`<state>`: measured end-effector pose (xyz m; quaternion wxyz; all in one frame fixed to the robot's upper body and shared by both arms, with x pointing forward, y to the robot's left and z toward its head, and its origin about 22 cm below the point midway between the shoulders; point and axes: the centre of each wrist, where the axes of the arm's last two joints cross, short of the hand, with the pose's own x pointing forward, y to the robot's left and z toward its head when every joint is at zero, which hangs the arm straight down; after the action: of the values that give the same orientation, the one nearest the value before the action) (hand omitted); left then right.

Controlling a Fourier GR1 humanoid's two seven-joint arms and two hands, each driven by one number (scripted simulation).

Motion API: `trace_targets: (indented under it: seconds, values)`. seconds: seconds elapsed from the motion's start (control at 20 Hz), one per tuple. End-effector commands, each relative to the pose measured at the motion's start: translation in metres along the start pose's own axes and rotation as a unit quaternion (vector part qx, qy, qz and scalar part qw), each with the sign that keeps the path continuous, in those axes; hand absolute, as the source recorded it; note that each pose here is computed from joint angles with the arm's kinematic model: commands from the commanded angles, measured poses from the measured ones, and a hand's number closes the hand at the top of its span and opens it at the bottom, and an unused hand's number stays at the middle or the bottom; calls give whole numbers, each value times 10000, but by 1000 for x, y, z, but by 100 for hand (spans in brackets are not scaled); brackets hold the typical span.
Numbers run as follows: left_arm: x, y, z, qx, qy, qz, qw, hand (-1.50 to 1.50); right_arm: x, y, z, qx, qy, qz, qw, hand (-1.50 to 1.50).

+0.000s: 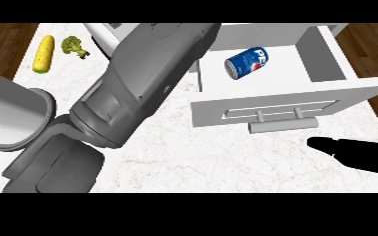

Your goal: Pick up the can, place it into the drawer and close the drawer

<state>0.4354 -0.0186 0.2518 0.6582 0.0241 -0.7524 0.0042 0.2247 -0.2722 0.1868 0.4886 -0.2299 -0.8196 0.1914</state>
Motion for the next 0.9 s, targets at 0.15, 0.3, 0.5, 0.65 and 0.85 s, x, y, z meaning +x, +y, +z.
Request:
trace_targets:
  seconds: [0.15,0.3,0.5,0.65,0.85]
  values:
    - [1,-1,0,-56,-117,17,9999,-150,-16,39,-27,409,-102,1220,9916,-150]
    - [7,-2,-1,-27,-119,-1,9999,-150,-35,50,-37,547,-91,1554,9863,-150]
    - [-6,2,-3,-34,-191,-219,9996,-150,-48,95,-42,770,-116,1952,9777,-150]
    - [20,-1,-3,-88,-119,-134,9998,-150,-66,105,-50,941,-63,2398,9662,-150]
    - [19,15,-11,-76,-50,108,9999,-150,-75,124,-76,896,-171,2697,9586,-150]
